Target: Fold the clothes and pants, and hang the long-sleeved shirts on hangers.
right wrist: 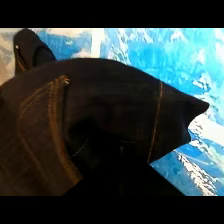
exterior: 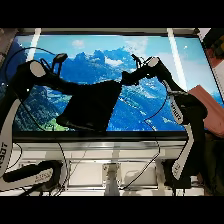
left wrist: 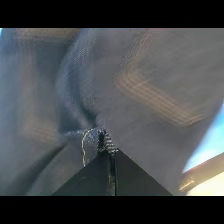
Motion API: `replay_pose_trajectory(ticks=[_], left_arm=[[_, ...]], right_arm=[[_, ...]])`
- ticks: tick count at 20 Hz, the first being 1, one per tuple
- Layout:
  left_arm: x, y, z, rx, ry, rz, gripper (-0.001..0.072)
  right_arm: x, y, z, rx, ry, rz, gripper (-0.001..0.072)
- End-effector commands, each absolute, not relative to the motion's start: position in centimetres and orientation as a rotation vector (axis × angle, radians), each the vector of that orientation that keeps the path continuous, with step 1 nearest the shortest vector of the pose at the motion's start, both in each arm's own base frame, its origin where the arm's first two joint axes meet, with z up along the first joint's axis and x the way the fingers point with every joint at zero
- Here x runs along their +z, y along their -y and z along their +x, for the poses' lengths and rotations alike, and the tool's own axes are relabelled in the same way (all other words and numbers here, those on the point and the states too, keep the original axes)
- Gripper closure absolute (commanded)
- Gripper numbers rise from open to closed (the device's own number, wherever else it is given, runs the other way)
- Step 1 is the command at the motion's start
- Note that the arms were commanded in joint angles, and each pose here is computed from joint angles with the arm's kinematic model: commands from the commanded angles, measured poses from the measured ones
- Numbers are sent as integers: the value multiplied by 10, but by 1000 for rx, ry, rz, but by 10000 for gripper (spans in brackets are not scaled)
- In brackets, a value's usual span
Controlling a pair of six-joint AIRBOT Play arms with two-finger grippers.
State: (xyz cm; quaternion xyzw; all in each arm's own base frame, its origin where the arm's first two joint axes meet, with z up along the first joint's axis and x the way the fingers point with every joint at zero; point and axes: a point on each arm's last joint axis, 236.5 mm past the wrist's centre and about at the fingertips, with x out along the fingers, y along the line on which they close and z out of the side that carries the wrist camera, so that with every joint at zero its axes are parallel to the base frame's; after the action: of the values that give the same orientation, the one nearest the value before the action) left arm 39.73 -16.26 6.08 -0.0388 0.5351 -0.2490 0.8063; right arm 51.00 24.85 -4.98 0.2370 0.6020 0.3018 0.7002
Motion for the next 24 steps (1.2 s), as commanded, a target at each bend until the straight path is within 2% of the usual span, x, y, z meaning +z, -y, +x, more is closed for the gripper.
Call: replay_pose_trajectory(ticks=[1,6,8,13,16,21,24], left_arm=[[152,244,427,-756,-821,-330,695],[313,320,420,-1037,-338,-586,695],[368,335,400,-1128,-188,-595,696],[467,341,355,-1230,32,-568,695],[498,337,340,-1246,107,-565,695],[498,350,327,-1279,102,-548,695],[481,333,365,-1133,82,-480,695]], right_arm=[[-27,-219,528,618,-1317,591,676],[32,-139,570,478,-1172,720,677],[46,-111,575,433,-1135,736,677],[69,-45,577,274,-1075,754,677],[77,-20,576,208,-1049,760,677],[90,-3,575,172,-1016,764,677],[96,-3,573,173,-1010,765,677]])
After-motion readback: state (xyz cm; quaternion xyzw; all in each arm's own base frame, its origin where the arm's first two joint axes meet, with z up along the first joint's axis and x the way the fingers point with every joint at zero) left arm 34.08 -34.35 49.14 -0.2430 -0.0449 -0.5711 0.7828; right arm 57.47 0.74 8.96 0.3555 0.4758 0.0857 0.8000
